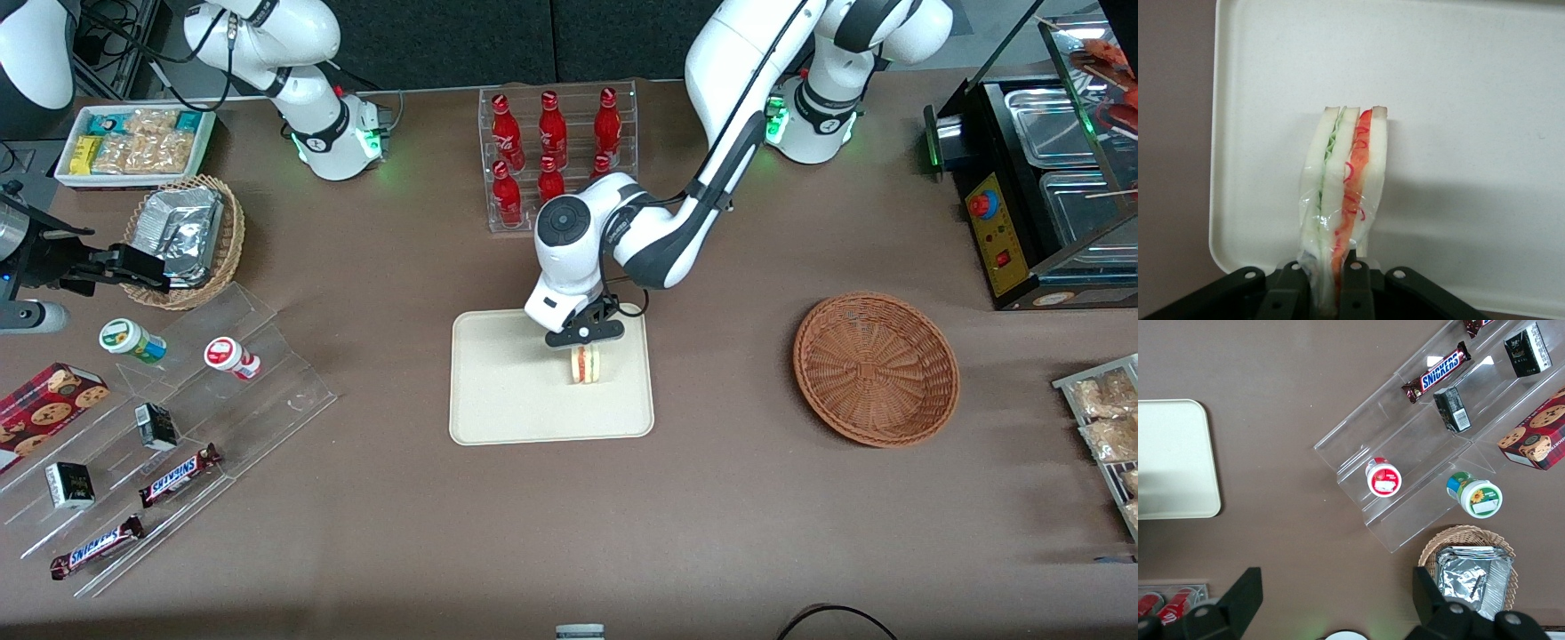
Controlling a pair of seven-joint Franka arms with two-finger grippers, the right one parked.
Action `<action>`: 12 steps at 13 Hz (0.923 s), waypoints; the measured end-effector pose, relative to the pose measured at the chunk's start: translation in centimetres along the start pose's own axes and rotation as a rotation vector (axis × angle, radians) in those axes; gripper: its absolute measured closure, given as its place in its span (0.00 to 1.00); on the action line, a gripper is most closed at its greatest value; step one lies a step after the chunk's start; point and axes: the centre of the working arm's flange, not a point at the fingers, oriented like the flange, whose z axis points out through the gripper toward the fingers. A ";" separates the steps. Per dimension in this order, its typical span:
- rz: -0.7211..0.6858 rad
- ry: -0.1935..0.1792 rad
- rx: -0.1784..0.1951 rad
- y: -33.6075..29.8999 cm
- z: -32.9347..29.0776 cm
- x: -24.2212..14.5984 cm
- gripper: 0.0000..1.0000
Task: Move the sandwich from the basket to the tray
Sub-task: 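Lower the sandwich onto the tray and open the left gripper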
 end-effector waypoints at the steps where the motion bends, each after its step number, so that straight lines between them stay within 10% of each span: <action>1: 0.002 0.003 -0.005 0.2 0.2 0.0 0.85; 7: 0.032 0.019 0.019 0.6 2.0 -0.4 0.82; 12: 0.023 0.049 -0.009 1.3 0.0 0.8 0.34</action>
